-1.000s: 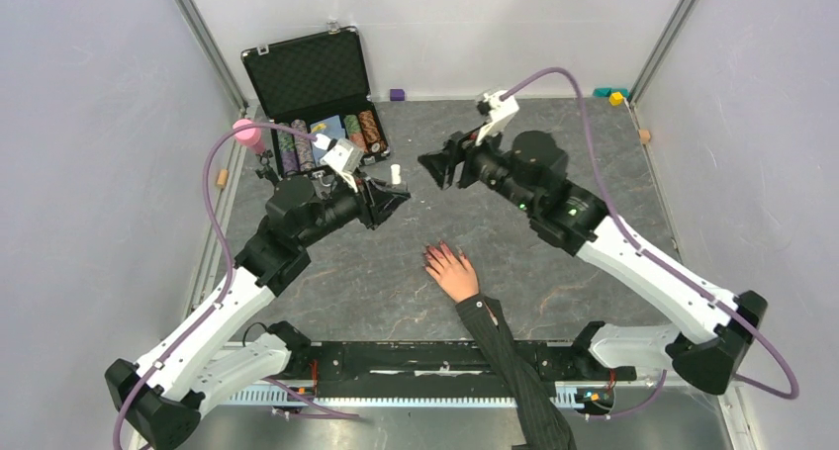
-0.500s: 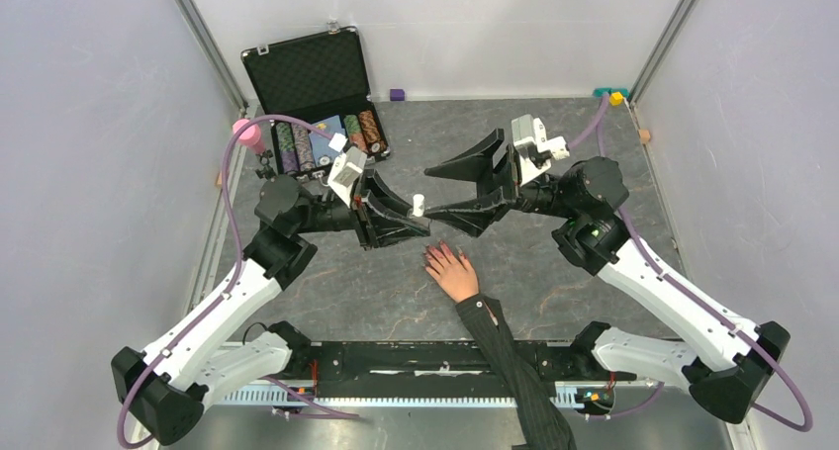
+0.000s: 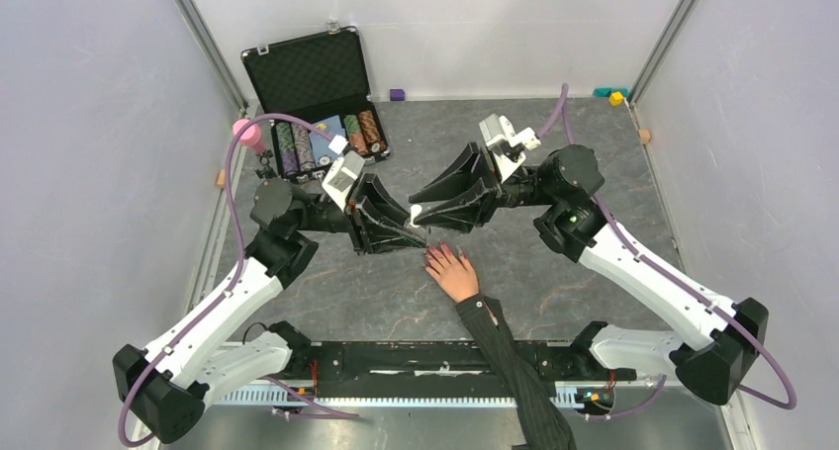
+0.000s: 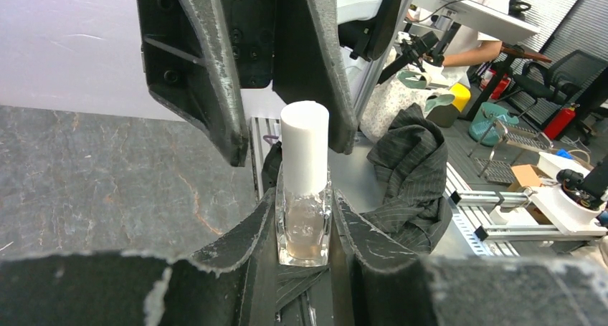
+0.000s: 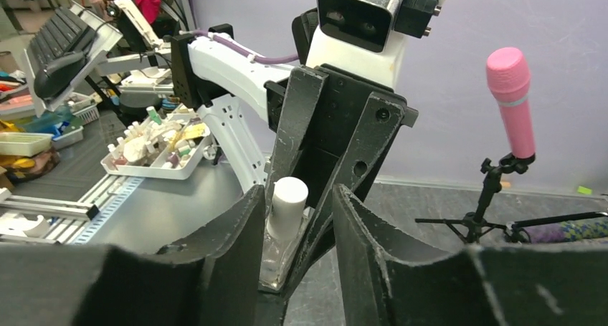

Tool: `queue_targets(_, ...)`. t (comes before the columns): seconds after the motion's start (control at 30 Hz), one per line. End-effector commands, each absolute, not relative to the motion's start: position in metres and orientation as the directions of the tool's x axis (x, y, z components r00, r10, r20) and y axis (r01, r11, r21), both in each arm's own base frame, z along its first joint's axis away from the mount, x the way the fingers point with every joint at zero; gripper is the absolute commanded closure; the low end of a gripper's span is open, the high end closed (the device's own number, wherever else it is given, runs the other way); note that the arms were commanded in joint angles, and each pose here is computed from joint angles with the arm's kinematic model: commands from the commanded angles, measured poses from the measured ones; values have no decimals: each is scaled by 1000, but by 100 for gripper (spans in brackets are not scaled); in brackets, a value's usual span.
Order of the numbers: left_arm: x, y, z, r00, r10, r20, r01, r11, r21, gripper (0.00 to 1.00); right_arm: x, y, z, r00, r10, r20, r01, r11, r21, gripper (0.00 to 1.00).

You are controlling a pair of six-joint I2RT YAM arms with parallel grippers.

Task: Paint the nails
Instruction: Screw the nail polish bottle.

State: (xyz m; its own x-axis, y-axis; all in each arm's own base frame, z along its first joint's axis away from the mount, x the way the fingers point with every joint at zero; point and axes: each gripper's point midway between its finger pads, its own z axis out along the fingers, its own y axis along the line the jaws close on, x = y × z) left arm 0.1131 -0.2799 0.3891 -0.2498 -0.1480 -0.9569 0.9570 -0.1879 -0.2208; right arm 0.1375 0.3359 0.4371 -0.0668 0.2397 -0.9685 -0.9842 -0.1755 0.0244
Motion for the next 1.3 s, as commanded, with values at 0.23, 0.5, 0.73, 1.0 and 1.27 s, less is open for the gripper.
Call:
queue_targets(0.23, 122, -279, 397, -207, -163, -965, 975, -118, -190, 98, 134, 341, 442, -135, 174, -976, -971, -219, 95, 95)
queue_targets(0.5, 178, -270, 379, -173, -150, -973, 949, 238, -206, 98, 151, 345, 410, -189, 54, -980, -980, -78, 185, 100)
queue_targets(0.73, 225, -247, 367, -146, -171, -974, 825, 523, -215, 98, 162, 368, 381, -266, -25, -964, -963, 60, 264, 100)
queue_targets(1.0, 248, -219, 356, -138, -190, -972, 686, 690, -232, 98, 181, 389, 350, -370, -69, -927, -903, 261, 341, 100)
queue_targets(1.27, 251, -217, 351, -152, -187, -971, 665, 707, -240, 98, 209, 382, 349, -375, -12, -927, -807, 496, 320, 100)
